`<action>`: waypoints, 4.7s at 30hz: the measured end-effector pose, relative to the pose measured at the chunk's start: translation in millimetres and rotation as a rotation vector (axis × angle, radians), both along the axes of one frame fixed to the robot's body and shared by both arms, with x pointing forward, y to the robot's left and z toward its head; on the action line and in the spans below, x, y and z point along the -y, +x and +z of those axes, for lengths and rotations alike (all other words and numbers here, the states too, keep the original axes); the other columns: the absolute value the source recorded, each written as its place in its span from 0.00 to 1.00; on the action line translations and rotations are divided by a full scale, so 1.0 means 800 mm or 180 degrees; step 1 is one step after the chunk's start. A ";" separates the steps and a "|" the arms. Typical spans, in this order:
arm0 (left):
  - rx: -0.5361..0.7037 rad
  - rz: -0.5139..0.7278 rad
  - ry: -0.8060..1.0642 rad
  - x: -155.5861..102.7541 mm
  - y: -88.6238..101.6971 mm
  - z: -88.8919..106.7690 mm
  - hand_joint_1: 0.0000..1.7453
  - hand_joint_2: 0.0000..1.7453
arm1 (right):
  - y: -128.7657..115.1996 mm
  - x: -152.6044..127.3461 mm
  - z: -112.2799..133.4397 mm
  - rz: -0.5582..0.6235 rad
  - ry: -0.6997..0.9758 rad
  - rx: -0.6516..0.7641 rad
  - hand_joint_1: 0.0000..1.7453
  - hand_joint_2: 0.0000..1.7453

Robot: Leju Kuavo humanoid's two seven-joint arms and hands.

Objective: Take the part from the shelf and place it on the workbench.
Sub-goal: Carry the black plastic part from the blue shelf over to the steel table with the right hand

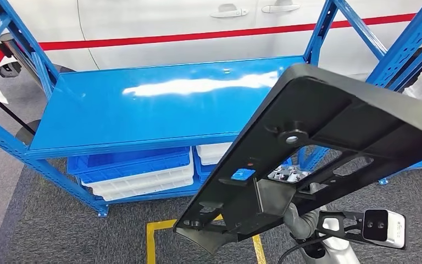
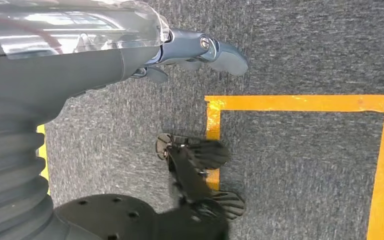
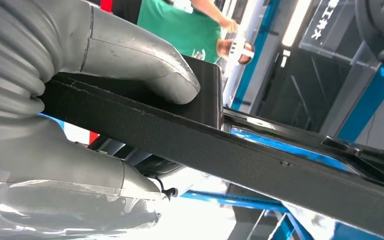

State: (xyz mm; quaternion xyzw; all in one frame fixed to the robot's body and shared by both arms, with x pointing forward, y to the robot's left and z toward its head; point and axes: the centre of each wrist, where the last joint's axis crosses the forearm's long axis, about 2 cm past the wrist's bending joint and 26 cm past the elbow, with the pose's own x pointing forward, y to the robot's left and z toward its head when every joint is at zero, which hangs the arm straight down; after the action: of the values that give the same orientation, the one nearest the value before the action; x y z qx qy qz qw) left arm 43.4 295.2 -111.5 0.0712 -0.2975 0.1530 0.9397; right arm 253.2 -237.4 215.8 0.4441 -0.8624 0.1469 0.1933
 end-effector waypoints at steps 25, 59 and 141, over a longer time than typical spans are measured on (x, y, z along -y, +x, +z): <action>-0.0577 0.0173 -0.0021 -0.004 0.003 0.001 0.00 1.00 | 0.029 -0.026 0.032 -0.0091 0.0242 0.0069 1.00 1.00; -0.0640 0.0111 0.0012 -0.004 -0.008 -0.001 0.00 1.00 | 0.007 -0.036 0.007 -0.0067 -0.0050 0.0019 1.00 1.00; -0.0809 0.0278 0.0793 -0.102 -0.005 0.009 0.00 1.00 | -0.012 -0.008 0.034 -0.0430 -0.0329 0.0511 1.00 1.00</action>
State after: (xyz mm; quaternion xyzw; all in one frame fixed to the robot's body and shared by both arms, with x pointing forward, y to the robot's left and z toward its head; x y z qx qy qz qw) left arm 39.3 376.7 -104.6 0.2186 -0.1896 0.1454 0.9461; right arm 243.4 -231.2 243.1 0.3613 -0.8944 0.2130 0.1557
